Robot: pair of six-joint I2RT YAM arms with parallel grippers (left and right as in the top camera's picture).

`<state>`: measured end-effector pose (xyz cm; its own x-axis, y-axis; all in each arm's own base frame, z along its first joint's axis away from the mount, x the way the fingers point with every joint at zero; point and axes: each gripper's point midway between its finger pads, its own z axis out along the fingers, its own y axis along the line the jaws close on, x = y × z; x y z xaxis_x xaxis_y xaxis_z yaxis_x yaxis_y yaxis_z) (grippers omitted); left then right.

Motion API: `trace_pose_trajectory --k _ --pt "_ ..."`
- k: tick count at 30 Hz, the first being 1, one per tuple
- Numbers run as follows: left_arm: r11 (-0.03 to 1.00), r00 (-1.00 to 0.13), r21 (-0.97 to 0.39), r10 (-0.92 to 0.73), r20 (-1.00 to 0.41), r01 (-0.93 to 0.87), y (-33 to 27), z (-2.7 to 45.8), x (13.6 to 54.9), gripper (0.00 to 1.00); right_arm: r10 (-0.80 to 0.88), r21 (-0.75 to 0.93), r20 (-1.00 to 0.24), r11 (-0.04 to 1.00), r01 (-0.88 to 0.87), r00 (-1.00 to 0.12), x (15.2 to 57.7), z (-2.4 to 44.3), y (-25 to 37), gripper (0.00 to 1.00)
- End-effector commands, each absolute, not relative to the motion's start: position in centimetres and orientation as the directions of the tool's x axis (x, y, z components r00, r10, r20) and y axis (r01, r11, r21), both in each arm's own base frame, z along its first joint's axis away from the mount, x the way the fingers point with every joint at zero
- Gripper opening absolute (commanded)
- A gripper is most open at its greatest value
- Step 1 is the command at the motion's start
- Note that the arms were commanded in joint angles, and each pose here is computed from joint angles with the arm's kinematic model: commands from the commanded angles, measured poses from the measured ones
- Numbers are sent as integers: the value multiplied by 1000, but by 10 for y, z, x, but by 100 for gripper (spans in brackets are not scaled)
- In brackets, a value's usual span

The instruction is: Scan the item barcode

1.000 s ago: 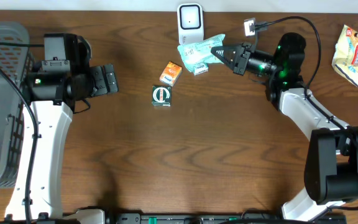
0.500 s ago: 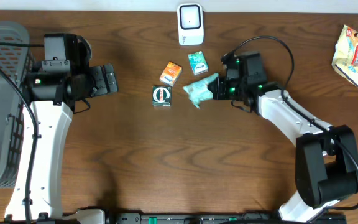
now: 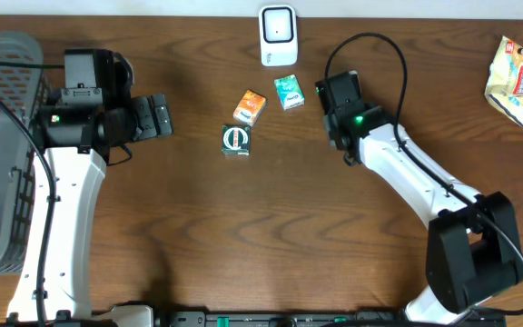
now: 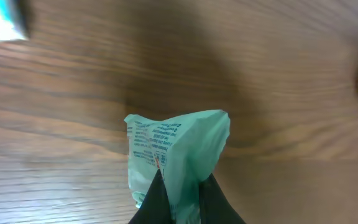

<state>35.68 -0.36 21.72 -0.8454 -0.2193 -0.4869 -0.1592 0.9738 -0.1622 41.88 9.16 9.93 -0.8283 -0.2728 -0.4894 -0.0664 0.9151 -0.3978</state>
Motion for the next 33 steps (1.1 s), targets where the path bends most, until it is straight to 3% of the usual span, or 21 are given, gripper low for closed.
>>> trace_pose_trajectory --k 1,5,10,11,12,16,20,23,28,33 --pt "974 -845 -154 -220 -488 -165 -1 218 356 98 -275 -451 -441 891 -54 -855 410 78 86 1" --pt "974 -845 -154 -220 -487 -165 -1 217 356 97 -292 -324 -439 933 -154 -850 404 68 124 3" --pt "974 -845 -154 -220 -488 -165 -1 218 356 98 -334 -158 -453 943 -295 -826 392 63 182 17" --pt "974 -845 -154 -220 -488 -165 -1 218 356 98 -344 -121 -461 937 -326 -818 389 65 196 34" --pt "974 -845 -154 -220 -487 -165 -1 217 356 98 -346 -113 -467 936 -334 -813 389 67 201 45" --pt "974 -845 -154 -220 -488 -165 -1 218 356 98 -325 -77 -489 941 -330 -810 397 89 212 54" --pt "974 -845 -154 -220 -488 -165 -1 218 356 98 -209 -17 -494 973 -231 -844 408 117 204 59" --pt "974 -845 -154 -220 -487 -165 -1 217 356 98 -73 119 -467 982 -144 -881 411 121 203 59" --pt "974 -845 -154 -220 -488 -165 -1 218 356 98 151 383 -271 923 37 -951 391 103 216 62" --pt "974 -845 -154 -220 -487 -165 -1 217 356 98 367 402 -139 870 286 -920 374 68 207 77"
